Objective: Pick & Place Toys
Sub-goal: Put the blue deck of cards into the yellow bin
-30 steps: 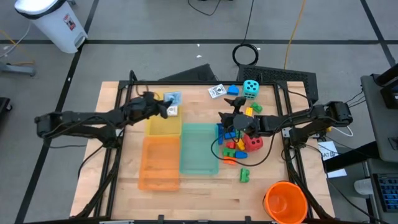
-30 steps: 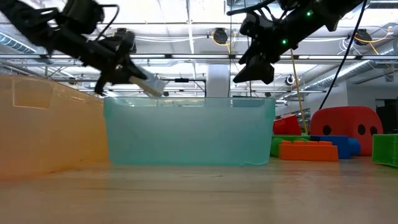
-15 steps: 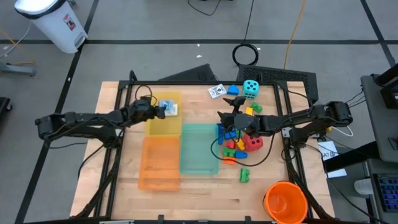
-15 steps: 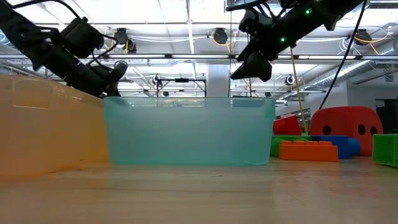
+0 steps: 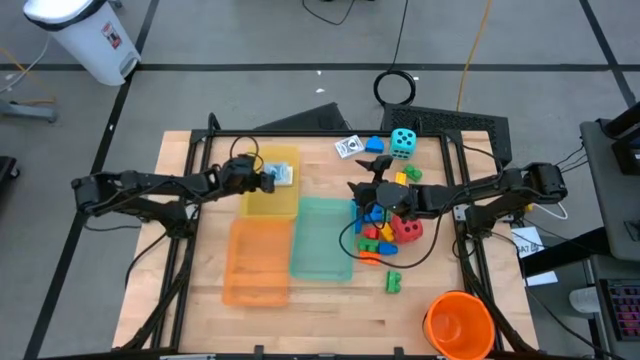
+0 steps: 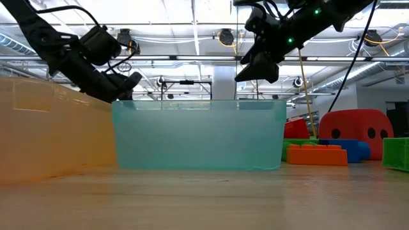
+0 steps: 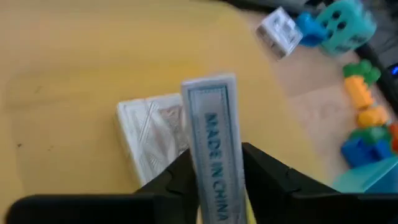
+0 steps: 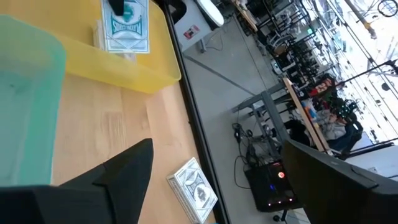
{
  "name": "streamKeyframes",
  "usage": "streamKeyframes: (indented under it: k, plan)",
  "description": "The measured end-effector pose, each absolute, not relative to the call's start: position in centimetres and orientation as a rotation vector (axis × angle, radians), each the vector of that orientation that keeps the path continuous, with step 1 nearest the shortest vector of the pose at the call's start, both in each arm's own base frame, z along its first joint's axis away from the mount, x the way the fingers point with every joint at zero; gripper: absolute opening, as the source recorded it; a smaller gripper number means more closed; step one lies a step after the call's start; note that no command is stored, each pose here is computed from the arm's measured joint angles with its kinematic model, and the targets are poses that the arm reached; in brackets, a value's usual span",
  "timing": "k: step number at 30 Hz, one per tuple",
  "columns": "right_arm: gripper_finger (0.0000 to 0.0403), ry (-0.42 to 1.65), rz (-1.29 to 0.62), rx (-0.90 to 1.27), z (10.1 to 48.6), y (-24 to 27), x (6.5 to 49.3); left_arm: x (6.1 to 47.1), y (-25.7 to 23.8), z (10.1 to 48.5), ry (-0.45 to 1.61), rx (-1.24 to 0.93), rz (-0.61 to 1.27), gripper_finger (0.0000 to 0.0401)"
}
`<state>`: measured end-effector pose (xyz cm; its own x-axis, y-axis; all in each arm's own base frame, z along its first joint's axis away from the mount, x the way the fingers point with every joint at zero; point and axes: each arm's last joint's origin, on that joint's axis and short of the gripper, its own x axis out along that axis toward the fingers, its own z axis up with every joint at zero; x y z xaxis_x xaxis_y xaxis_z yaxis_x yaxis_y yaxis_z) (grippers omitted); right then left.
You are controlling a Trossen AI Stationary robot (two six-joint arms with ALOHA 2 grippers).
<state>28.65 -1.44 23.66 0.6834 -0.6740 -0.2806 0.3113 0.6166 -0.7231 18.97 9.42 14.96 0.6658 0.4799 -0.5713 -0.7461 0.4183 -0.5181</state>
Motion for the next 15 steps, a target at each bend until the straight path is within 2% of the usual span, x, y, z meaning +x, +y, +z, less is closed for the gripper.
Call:
streamKeyframes:
  k: [8, 15]
  plan:
    - [0.0320, 0.574, -0.606, -0.682, 23.65, -1.43, 28.65, 19.02, 9.31, 14.93, 0.387, -0.803, 0.758, 0.0193]
    - [0.0320, 0.566, -0.611, -0.660, 23.64, -1.43, 28.65, 18.72, 9.52, 15.57, 0.370, -0.768, 0.738, 0.0212]
